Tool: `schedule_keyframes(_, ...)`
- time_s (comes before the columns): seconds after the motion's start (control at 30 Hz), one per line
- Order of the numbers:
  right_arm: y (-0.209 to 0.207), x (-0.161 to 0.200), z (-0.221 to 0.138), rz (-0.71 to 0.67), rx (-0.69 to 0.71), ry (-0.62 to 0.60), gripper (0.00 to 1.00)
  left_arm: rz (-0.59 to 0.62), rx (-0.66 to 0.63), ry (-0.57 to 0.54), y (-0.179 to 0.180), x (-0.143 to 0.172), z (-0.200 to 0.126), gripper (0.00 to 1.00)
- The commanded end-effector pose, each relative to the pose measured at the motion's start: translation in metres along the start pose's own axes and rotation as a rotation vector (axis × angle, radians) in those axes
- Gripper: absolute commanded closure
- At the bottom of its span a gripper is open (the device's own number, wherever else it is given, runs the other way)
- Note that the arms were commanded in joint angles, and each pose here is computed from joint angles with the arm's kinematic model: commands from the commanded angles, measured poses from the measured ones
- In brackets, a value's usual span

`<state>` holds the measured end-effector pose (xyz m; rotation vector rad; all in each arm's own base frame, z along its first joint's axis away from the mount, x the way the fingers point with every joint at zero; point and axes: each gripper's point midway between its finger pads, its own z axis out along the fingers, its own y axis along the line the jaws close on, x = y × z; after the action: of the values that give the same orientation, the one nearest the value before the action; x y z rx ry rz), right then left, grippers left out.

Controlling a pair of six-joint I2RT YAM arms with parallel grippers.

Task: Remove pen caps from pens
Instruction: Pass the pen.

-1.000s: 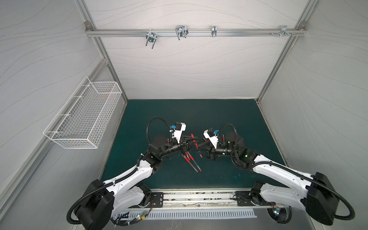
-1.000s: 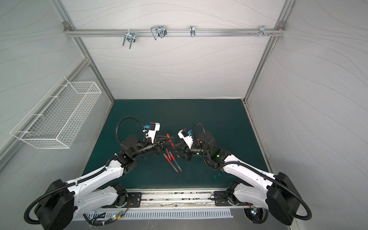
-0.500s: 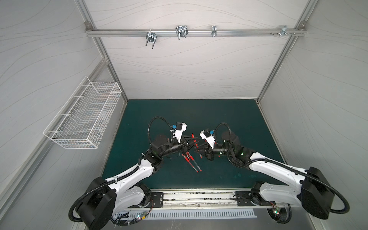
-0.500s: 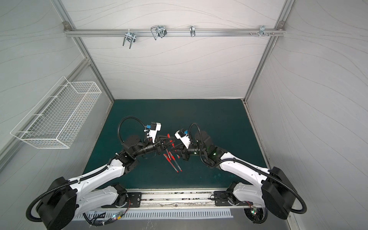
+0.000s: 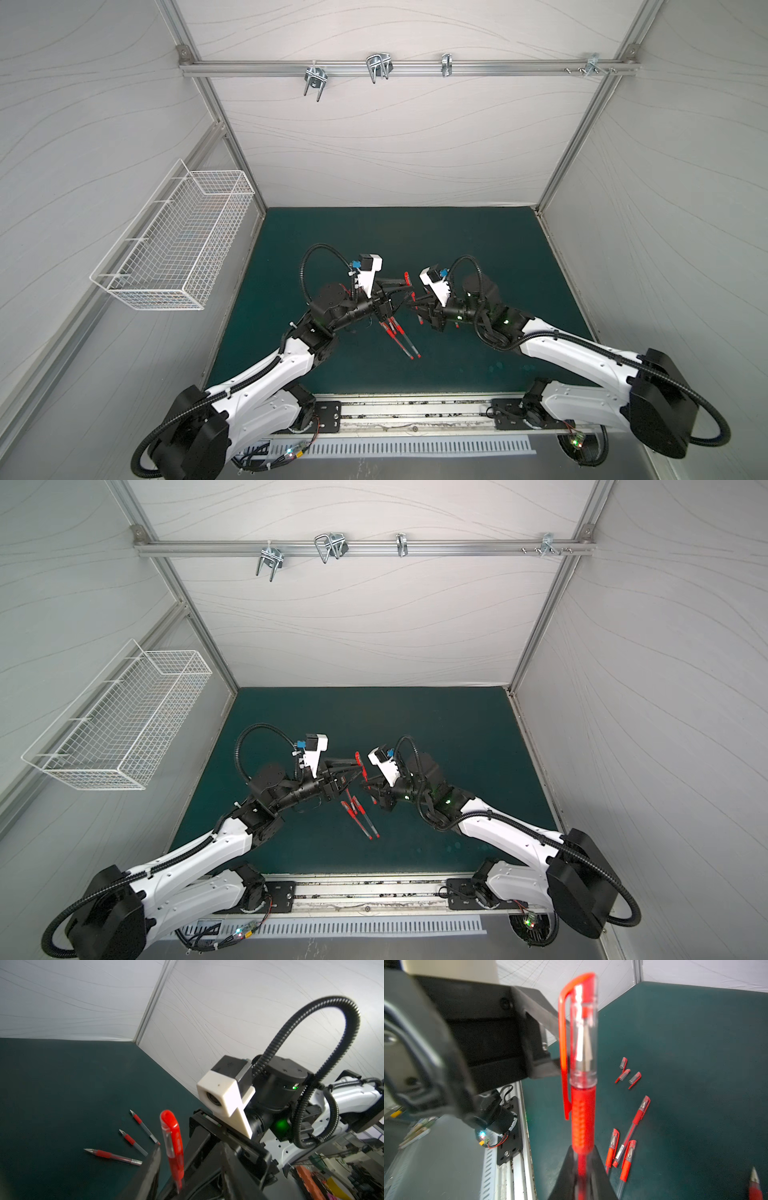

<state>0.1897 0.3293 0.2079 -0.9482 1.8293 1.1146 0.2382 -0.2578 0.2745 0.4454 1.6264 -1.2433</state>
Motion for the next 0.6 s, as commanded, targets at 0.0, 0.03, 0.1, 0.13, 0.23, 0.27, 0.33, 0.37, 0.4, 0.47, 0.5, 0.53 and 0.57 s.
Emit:
schedule_keyframes(0.0, -0.009, 0.001, -0.003, -0.026, 0.060, 0.001, 1.00, 0.027, -0.079, -0.061, 0.009, -0.012, -0.005, 0.52)
schedule_keyframes(0.03, -0.009, 0.001, -0.002, -0.026, 0.063, 0.002, 1.00, 0.028, -0.085, -0.066, 0.010, -0.013, -0.006, 0.51)
schedule_keyframes(0.1, -0.009, 0.003, -0.002, -0.027, 0.064, 0.007, 1.00, 0.027, -0.093, -0.070, 0.011, -0.013, -0.007, 0.51)
schedule_keyframes(0.13, -0.009, 0.002, -0.002, -0.031, 0.065, 0.007, 1.00, 0.027, -0.096, -0.071, 0.011, -0.014, -0.007, 0.52)
schedule_keyframes(0.23, -0.008, 0.004, 0.000, -0.038, 0.063, 0.013, 1.00, 0.024, -0.107, -0.064, 0.013, -0.013, -0.006, 0.53)
schedule_keyframes(0.27, -0.007, 0.004, 0.000, -0.041, 0.062, 0.014, 1.00, 0.022, -0.110, -0.061, 0.014, -0.013, -0.006, 0.54)
schedule_keyframes(0.33, -0.006, 0.005, 0.002, -0.048, 0.062, 0.022, 1.00, 0.018, -0.110, -0.054, 0.014, -0.012, -0.005, 0.55)
schedule_keyframes(0.37, -0.004, 0.006, 0.003, -0.054, 0.058, 0.025, 1.00, 0.018, -0.108, -0.053, 0.014, -0.012, -0.004, 0.55)
schedule_keyframes(0.4, -0.004, 0.006, 0.003, -0.057, 0.059, 0.027, 1.00, 0.016, -0.107, -0.052, 0.014, -0.012, -0.004, 0.55)
schedule_keyframes(0.47, -0.002, 0.007, 0.005, -0.063, 0.056, 0.034, 1.00, 0.014, -0.105, -0.046, 0.014, -0.011, -0.003, 0.56)
schedule_keyframes(0.5, -0.001, 0.008, 0.006, -0.065, 0.053, 0.040, 1.00, 0.013, -0.103, -0.045, 0.014, -0.011, -0.003, 0.56)
schedule_keyframes(0.53, 0.000, 0.009, 0.007, -0.072, 0.051, 0.044, 1.00, 0.012, -0.103, -0.043, 0.014, -0.010, -0.003, 0.57)
schedule_keyframes(0.57, 0.000, 0.010, 0.008, -0.074, 0.050, 0.049, 1.00, 0.010, -0.101, -0.039, 0.014, -0.010, -0.002, 0.57)
